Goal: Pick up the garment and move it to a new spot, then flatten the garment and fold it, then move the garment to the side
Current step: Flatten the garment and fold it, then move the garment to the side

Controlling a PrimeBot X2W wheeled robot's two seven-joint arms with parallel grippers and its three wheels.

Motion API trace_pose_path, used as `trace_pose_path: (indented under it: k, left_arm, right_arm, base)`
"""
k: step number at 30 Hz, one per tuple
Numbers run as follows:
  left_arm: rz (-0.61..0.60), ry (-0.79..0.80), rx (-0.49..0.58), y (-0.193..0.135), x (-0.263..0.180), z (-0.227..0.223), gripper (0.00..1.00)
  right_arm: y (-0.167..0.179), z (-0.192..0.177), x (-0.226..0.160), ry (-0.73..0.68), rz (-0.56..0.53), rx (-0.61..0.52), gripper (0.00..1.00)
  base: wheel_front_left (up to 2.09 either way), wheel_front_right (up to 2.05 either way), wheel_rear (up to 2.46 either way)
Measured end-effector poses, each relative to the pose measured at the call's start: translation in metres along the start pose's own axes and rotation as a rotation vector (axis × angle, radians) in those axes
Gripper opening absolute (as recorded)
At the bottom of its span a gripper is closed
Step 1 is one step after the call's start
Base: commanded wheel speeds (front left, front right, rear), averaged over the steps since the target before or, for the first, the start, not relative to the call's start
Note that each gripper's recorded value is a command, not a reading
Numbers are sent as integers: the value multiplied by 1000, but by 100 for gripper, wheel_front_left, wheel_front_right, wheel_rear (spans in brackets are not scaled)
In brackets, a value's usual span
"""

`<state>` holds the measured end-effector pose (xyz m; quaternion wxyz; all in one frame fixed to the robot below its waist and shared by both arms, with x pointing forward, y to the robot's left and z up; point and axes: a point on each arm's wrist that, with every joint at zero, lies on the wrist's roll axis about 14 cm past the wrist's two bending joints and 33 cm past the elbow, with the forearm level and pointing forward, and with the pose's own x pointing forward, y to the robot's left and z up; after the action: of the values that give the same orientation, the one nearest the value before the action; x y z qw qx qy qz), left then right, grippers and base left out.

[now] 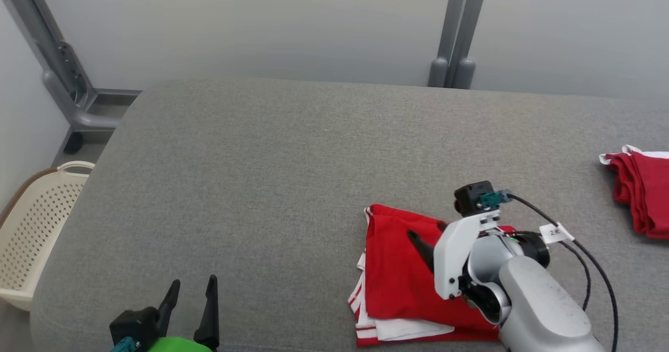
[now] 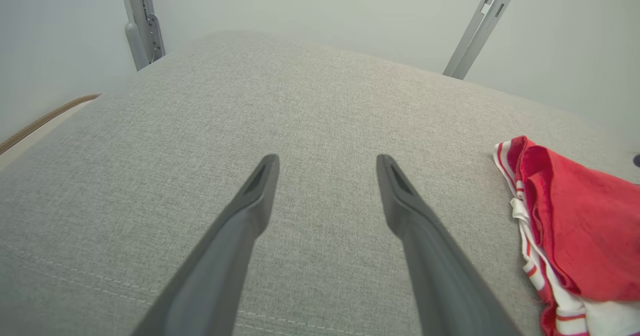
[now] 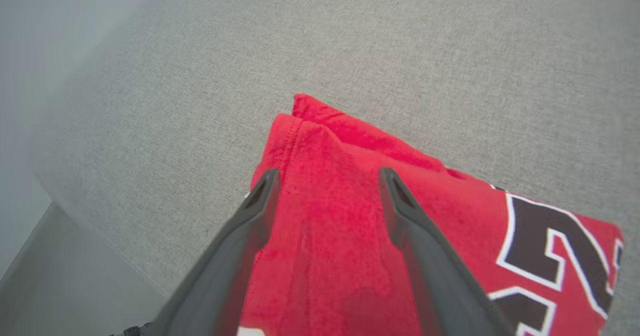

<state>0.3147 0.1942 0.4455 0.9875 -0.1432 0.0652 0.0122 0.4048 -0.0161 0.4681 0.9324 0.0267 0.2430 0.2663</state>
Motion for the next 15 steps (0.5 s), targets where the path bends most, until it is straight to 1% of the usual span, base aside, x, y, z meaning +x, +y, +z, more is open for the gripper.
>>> trace_pose_path:
  k: [3,6,9,12,15]
  left_arm:
    - [-19,-3,8,-5,4,2,100]
    - [-40,-7,16,-12,9,4,100]
    - [-59,-8,20,-18,13,5,100]
    - [-71,-11,28,-22,16,7,100]
    - [-76,-16,32,-24,19,9,100]
  right_arm:
    - [-34,-6,-16,23,-99,60,100]
    - [-65,-22,-38,70,-193,134,100]
    - [-93,-32,-61,84,-281,195,100]
    - [-112,-40,-80,87,-345,244,100]
    - [-123,-50,-91,105,-380,283,100]
  base:
    - [0,0,0]
    - [0,0,0]
    - [0,0,0]
    - [0,0,0]
    - [0,0,0]
